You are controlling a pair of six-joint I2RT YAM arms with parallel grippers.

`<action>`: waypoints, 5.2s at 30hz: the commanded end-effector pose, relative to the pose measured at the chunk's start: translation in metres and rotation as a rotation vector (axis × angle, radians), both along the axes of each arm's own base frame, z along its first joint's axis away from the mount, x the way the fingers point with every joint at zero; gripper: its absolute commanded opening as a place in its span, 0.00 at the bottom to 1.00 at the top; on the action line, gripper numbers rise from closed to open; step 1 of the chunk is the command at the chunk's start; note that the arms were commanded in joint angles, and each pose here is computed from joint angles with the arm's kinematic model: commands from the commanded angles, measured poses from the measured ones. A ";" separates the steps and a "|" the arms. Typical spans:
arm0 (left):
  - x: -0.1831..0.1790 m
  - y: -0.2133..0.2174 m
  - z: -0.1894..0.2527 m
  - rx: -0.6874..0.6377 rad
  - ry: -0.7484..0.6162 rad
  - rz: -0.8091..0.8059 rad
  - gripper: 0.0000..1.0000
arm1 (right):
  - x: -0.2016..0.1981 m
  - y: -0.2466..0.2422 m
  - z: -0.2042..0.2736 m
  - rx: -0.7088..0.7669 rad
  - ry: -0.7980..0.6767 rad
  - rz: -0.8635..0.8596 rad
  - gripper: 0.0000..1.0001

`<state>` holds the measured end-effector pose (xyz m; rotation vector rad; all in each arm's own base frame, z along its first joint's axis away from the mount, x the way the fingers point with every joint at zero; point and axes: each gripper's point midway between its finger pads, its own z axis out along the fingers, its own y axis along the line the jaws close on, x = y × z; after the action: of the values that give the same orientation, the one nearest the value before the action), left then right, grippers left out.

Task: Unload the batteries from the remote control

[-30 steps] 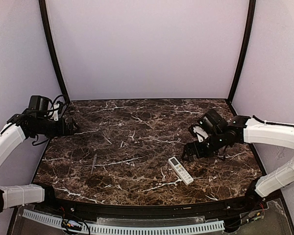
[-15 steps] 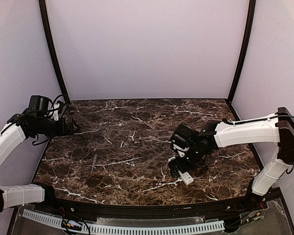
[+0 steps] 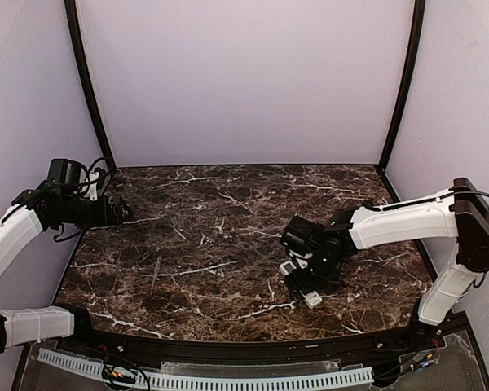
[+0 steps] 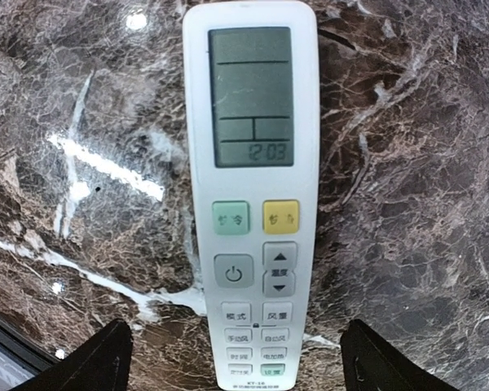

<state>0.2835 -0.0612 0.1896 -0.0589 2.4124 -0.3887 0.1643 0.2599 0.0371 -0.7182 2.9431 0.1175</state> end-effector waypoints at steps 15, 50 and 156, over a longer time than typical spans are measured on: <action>-0.002 -0.001 -0.002 -0.003 0.001 -0.007 1.00 | -0.011 -0.013 -0.026 -0.072 0.013 0.007 0.62; 0.003 -0.008 0.009 -0.057 -0.045 -0.011 1.00 | 0.000 0.027 0.031 0.170 -0.134 0.093 0.12; -0.034 -0.268 0.075 -0.810 0.135 -0.477 0.00 | 0.011 0.131 0.226 1.064 -0.526 0.294 0.86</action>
<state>0.2424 -0.3346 0.2418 0.3199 2.2705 -1.5453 0.1571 0.3941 0.2466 -0.8649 2.0019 1.2739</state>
